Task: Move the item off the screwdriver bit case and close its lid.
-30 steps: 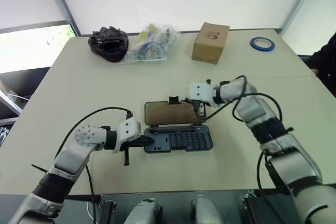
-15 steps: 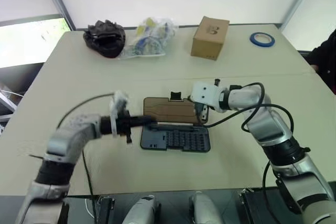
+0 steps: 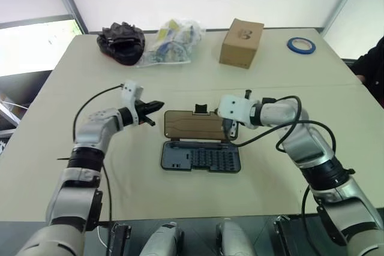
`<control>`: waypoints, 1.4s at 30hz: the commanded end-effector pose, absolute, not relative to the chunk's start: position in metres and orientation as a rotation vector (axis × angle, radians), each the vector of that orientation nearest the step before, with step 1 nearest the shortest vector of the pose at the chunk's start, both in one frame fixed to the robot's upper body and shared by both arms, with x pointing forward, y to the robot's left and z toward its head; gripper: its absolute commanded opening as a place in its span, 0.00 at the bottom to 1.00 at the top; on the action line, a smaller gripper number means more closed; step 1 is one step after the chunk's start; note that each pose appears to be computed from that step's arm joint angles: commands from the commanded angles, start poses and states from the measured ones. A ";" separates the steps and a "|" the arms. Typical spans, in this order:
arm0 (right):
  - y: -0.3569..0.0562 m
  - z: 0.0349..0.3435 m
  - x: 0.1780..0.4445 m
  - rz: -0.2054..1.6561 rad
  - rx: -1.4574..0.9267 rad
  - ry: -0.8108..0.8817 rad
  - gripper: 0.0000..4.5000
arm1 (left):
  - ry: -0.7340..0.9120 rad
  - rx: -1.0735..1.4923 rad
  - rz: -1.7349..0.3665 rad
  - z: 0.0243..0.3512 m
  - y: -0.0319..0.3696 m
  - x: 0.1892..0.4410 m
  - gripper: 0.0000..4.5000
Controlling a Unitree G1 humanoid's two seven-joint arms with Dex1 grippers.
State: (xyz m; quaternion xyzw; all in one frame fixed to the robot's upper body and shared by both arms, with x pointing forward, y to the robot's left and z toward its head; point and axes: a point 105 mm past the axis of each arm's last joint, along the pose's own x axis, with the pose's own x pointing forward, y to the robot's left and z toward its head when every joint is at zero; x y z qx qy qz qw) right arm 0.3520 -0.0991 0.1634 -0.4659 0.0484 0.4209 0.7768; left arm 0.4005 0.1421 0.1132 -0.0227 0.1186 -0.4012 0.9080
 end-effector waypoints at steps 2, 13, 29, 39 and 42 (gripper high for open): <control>-0.090 0.175 0.349 0.911 -1.018 0.041 0.01 | 0.262 -0.012 -0.961 0.110 0.130 0.394 0.00; -0.094 0.198 0.338 0.898 -1.011 0.010 0.89 | 0.240 -0.133 -1.069 0.118 0.117 0.389 0.00; -0.141 0.281 0.295 0.963 -0.522 -0.015 0.99 | 0.624 0.151 -1.630 0.085 0.125 0.269 0.00; -0.093 0.177 0.263 1.166 -0.563 0.221 0.87 | 0.173 -0.240 -1.397 0.212 0.105 0.348 0.00; -0.079 0.153 0.245 1.235 -0.537 0.276 0.57 | 0.161 -0.130 -1.323 0.202 0.097 0.369 0.00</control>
